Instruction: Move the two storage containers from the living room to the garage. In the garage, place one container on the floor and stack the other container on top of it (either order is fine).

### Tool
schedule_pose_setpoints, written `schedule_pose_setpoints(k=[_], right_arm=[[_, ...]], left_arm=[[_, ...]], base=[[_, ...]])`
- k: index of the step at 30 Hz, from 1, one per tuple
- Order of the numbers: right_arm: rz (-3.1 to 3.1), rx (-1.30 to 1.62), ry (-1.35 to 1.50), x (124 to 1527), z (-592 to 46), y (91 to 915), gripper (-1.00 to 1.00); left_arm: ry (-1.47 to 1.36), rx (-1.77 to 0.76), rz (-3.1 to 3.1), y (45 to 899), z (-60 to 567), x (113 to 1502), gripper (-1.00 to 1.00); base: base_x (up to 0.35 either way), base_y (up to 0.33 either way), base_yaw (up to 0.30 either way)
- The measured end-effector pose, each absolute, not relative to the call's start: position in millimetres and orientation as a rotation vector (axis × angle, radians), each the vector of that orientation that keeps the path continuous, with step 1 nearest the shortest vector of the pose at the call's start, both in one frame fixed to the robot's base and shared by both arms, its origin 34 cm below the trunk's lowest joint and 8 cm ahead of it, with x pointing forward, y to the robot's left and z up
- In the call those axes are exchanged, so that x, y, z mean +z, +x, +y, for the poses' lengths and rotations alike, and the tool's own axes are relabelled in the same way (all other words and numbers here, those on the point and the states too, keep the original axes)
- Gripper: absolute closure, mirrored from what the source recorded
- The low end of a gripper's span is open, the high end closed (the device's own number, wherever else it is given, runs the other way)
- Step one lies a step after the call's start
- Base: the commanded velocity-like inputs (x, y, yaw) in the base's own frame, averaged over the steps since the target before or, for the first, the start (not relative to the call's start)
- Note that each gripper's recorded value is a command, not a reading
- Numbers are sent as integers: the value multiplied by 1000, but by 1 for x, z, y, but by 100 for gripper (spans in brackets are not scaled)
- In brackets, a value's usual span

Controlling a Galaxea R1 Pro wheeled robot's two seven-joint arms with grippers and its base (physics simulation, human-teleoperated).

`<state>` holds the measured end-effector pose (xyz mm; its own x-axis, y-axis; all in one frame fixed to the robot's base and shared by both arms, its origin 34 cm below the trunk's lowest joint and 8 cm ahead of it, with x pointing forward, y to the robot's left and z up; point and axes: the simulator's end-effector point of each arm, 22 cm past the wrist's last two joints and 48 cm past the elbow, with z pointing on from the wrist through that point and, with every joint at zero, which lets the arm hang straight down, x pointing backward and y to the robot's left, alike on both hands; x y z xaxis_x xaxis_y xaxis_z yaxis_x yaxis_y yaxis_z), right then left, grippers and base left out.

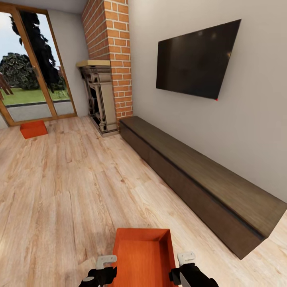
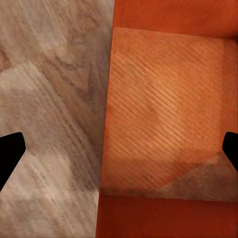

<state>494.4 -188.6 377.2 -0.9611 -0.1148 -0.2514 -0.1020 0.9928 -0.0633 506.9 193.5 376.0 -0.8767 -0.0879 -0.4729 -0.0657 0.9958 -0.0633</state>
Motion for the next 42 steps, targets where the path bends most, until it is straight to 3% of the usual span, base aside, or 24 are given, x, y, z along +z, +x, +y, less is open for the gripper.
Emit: schedule_pose_setpoints(k=[42], right_arm=[[2836,-57,-16,353,-202,505,-100]], left_arm=[[-105,-61,2640,503,193,348,-100]], base=[[0,0,0]])
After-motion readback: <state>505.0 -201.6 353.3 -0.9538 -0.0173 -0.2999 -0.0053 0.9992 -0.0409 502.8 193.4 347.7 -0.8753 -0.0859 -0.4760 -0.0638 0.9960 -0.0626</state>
